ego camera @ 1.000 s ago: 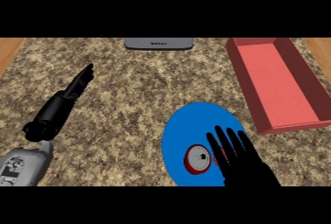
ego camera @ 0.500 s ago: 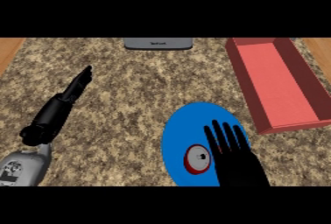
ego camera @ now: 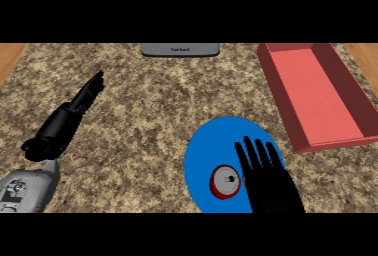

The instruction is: Pick the bell pepper from the plate and place it in the cardboard box

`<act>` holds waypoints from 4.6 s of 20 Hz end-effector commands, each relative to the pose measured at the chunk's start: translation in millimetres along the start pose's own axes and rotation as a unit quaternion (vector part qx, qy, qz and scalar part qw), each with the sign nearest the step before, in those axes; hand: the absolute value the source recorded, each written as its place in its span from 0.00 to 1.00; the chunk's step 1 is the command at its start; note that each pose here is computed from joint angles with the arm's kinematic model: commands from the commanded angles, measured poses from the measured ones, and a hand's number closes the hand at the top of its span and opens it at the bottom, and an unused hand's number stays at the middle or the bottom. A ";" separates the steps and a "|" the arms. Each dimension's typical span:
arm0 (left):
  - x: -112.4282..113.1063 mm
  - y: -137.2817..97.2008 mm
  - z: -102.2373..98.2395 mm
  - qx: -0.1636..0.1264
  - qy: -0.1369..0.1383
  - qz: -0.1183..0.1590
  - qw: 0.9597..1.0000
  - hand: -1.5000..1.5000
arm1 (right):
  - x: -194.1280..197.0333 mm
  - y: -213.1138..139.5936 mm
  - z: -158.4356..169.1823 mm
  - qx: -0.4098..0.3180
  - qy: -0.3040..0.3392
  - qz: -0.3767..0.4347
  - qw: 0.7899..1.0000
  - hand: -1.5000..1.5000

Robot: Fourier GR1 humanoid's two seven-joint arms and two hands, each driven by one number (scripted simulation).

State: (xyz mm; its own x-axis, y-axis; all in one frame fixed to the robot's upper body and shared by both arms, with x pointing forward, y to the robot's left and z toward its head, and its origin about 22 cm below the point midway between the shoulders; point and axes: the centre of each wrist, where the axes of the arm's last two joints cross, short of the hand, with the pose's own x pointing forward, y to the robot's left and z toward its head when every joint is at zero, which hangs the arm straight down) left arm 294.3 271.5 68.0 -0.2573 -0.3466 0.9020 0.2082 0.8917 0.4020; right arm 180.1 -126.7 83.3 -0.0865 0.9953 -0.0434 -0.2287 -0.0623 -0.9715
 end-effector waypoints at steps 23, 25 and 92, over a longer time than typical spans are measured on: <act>-2.3 -1.1 -4.8 -0.003 -0.005 0.005 1.000 0.50 | -34.1 41.9 -41.4 -0.067 -0.047 0.054 0.995 1.00; 6.3 -13.2 12.3 0.001 0.004 -0.001 1.000 0.50 | -17.5 50.5 -39.6 -0.079 -0.055 0.060 0.994 1.00; -4.1 -3.0 -6.0 -0.013 -0.003 0.006 1.000 0.50 | -252.2 -151.6 -220.8 -0.175 0.260 -0.348 0.883 0.00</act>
State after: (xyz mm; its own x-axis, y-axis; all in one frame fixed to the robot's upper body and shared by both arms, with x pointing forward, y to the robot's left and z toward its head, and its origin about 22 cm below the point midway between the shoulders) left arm 296.9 269.4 62.2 -0.2554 -0.3408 0.9047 0.2233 0.8897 0.3982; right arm 451.4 -352.3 178.3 0.5710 0.6984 0.4316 0.0836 0.4736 -0.8768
